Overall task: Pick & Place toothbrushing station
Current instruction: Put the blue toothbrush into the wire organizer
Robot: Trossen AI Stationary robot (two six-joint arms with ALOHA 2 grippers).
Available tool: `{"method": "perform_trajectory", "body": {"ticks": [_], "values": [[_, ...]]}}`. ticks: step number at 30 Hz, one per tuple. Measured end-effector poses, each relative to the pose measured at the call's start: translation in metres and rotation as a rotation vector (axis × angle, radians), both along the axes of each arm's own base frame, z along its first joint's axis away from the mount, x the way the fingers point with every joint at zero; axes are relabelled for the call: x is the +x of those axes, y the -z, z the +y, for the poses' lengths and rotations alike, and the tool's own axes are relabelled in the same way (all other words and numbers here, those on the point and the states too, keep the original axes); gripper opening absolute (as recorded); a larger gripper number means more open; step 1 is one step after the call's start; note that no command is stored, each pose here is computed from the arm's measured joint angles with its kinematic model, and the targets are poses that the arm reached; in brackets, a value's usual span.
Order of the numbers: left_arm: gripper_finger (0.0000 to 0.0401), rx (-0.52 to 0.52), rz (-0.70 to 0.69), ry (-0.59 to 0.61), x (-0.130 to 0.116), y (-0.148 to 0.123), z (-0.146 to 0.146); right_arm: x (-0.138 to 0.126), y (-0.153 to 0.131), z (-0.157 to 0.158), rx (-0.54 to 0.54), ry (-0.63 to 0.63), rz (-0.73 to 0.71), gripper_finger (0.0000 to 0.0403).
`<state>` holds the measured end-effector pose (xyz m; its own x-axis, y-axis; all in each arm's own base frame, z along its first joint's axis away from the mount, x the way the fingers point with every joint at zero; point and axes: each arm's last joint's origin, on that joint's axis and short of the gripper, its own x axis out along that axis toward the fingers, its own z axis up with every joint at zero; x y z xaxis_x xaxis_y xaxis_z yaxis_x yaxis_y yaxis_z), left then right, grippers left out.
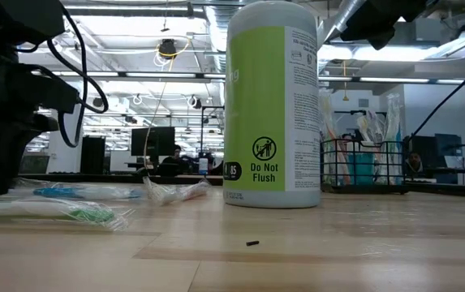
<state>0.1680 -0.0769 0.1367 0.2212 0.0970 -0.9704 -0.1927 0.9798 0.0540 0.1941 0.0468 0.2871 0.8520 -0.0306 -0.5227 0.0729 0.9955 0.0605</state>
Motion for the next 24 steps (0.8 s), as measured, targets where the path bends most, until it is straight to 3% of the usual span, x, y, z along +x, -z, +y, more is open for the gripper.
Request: {"method": "perform_trajectory", "body": {"ticks": [15, 24], "values": [[0.0007, -0.156, -0.018, -0.064, 0.017, -0.026, -0.012, 0.0, 0.0, 0.0, -0.001, 0.002, -0.001, 0.0118], [0.0007, -0.156, 0.018, -0.136, 0.019, -0.042, -0.013, 0.0, 0.0, 0.0, -0.001, 0.003, -0.001, 0.0118]]}}
